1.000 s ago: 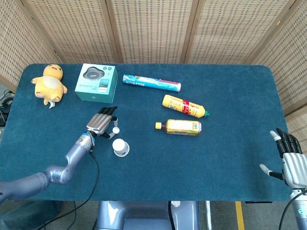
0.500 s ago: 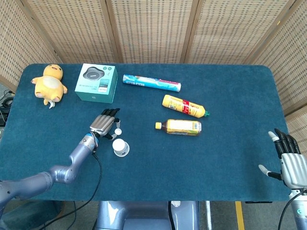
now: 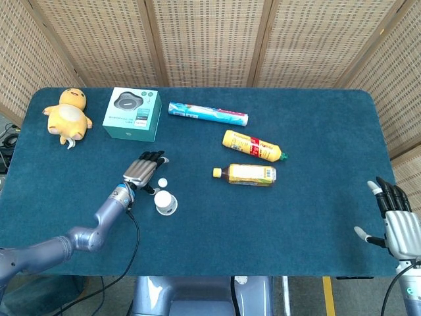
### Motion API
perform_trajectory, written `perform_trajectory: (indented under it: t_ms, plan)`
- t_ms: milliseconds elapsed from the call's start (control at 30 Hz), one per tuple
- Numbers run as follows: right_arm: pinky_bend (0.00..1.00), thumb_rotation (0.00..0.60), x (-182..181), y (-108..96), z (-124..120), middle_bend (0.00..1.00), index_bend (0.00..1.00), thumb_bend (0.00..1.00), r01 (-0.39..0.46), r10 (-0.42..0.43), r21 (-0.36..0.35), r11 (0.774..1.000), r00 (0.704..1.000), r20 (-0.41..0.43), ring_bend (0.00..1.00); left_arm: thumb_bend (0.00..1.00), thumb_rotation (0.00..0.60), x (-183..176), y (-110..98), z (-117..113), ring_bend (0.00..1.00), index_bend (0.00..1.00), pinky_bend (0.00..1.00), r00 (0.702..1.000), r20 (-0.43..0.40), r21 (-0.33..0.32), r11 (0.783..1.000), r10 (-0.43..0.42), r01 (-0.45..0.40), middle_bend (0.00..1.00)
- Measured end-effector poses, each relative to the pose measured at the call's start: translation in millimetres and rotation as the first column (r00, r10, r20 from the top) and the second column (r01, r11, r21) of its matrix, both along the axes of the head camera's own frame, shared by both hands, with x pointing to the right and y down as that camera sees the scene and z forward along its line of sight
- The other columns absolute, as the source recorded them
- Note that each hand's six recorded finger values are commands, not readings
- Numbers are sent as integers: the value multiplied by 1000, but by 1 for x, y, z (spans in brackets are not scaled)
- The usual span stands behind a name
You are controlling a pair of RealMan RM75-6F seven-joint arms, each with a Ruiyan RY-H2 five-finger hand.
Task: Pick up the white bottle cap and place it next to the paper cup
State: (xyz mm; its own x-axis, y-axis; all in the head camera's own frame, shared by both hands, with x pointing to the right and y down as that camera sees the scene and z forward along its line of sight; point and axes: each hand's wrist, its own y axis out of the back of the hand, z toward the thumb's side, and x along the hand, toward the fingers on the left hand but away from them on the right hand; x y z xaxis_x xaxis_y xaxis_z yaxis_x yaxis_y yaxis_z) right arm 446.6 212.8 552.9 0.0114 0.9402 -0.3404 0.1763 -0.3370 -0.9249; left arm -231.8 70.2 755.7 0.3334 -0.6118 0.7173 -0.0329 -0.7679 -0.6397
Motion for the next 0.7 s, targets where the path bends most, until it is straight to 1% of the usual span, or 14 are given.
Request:
perform_trajectory:
  t_ms: [100,233,333,433,533,633,700]
  plan:
    - [0,600,0,0,0,0,68,0,1,-1,0,1000,1000,2,0,199,600,-6,-4,-8,0,9,0,999,-26,9,1000,-18,18,0]
    - [0,600,-2,1,-1,0,67,0,6,-6,0,1000,1000,5,0,183,600,-22,-14,-30,0,0,0,997,-60,63,997,-41,45,0]
    - [0,600,-3,1,-2,0,67,0,9,-9,1,1000,1000,9,0,165,600,-42,-21,-52,0,0,0,995,-83,124,990,-57,67,0]
    - [0,600,-5,2,-3,0,67,0,14,-14,5,1000,1000,15,0,117,600,-65,-24,-77,0,0,0,993,-99,185,979,-64,82,0]
    - [0,600,-7,2,-6,0,67,0,20,-20,10,1000,1000,21,0,80,600,-90,-23,-101,0,0,0,993,-100,250,964,-63,87,0]
    - [0,600,-7,3,-7,0,68,0,24,-24,13,1000,999,24,0,74,600,-120,-15,-122,0,0,0,993,-82,308,945,-88,109,0]
    - [0,600,-8,2,-8,0,68,0,27,-27,16,1000,999,20,0,73,600,-141,-5,-135,0,0,0,989,-70,341,929,-131,147,0]
